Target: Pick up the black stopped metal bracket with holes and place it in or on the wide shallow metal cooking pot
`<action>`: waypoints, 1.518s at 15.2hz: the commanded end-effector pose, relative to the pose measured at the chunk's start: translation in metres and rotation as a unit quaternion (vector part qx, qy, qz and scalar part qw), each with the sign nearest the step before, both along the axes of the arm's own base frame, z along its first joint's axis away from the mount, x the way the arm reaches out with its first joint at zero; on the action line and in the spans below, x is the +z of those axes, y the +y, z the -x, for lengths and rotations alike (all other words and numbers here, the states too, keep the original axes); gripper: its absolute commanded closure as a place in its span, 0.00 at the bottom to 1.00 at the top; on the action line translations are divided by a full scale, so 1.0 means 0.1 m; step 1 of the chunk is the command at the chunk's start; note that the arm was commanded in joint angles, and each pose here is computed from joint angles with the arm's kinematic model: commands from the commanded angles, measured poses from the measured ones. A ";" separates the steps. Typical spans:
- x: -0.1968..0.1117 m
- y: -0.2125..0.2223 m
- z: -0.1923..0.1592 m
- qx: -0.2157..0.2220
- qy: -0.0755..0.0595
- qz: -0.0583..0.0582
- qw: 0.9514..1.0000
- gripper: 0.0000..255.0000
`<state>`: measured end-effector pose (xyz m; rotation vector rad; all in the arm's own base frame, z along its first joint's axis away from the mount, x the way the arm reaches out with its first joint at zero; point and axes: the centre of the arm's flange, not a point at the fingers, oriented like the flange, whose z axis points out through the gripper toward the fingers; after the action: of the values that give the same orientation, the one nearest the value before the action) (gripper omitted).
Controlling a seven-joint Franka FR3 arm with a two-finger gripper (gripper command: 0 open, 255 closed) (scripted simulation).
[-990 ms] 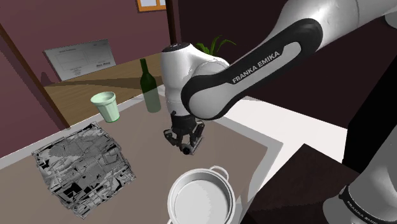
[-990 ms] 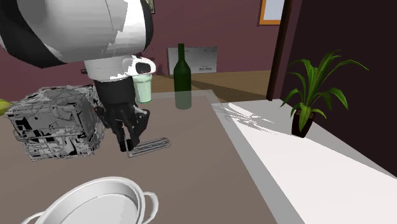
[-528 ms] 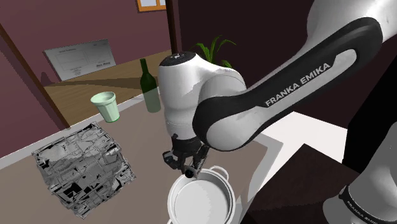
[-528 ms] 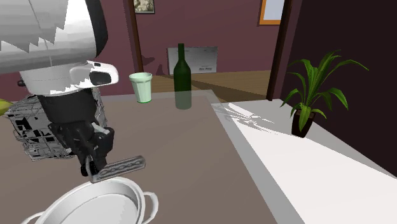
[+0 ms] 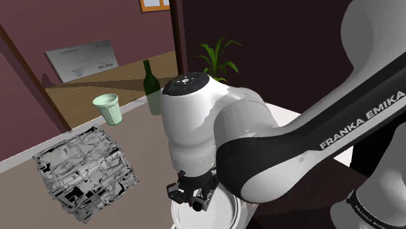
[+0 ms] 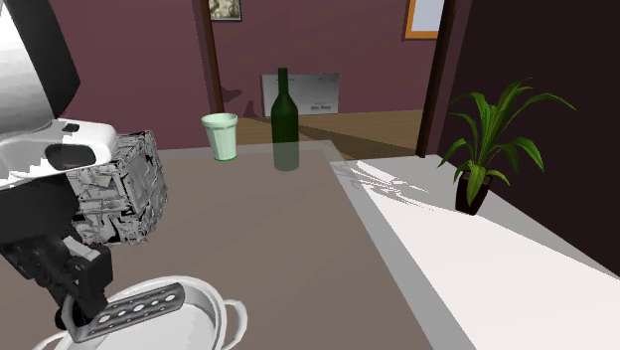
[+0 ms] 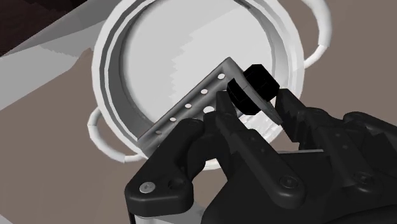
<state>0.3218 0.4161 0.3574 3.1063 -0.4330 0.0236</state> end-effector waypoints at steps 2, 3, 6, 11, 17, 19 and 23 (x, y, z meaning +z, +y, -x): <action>-0.15 0.02 0.00 0.000 0.000 0.000 1.000 1.00; -0.20 0.02 0.00 0.000 0.000 0.000 1.000 1.00; -0.36 0.02 0.00 0.000 0.000 0.000 1.000 1.00; -0.62 0.02 0.00 0.000 0.000 0.000 1.000 1.00; -0.66 0.02 0.00 0.000 0.000 0.000 1.000 1.00; -0.66 0.02 0.00 0.000 0.000 0.000 1.000 1.00; -0.66 0.02 0.00 0.000 0.000 0.000 1.000 0.00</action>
<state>0.3223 0.4155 0.2892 3.0986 -0.4373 0.0185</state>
